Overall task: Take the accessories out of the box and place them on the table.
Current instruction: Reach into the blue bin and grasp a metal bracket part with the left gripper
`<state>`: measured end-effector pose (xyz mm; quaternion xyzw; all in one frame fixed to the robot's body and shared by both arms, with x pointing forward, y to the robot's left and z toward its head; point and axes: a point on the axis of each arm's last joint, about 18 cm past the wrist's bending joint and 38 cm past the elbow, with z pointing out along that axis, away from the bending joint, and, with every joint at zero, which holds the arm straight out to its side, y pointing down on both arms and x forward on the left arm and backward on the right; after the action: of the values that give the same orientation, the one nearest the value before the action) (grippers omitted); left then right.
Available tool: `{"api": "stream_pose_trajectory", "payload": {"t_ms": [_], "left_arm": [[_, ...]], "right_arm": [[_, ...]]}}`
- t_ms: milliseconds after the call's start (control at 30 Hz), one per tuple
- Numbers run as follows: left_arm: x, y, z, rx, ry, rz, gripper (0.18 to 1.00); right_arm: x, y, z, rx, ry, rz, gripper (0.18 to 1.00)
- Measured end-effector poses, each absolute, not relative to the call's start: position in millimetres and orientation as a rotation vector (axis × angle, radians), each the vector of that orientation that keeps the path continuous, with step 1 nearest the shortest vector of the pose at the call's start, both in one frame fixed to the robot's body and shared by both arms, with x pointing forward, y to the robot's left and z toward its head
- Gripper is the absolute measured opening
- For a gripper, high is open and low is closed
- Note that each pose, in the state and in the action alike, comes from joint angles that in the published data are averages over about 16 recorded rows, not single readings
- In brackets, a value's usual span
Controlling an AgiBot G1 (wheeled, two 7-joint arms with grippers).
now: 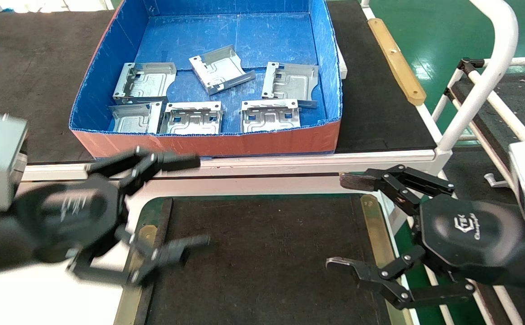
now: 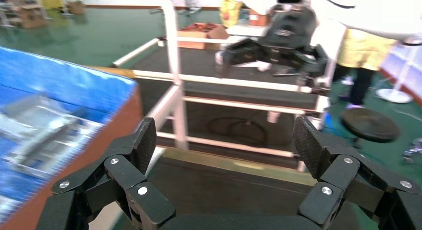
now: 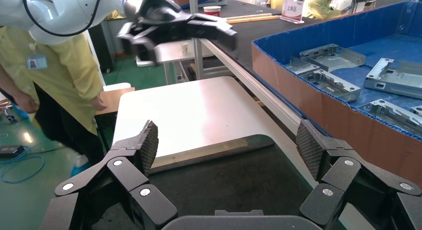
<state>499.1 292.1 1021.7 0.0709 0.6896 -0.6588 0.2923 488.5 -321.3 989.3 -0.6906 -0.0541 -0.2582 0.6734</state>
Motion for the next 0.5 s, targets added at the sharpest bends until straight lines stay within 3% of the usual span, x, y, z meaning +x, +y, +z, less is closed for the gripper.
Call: {"api": "stream_pose_trajectory", "payload": {"t_ms": [500], "left_arm": [[570.3, 272.0, 1079.9, -0.050, 1.709, -1.627, 1.001]], "right_arm": [[488.5, -321.3, 989.3, -1.554, -0.122, -0.581, 1.001]]}}
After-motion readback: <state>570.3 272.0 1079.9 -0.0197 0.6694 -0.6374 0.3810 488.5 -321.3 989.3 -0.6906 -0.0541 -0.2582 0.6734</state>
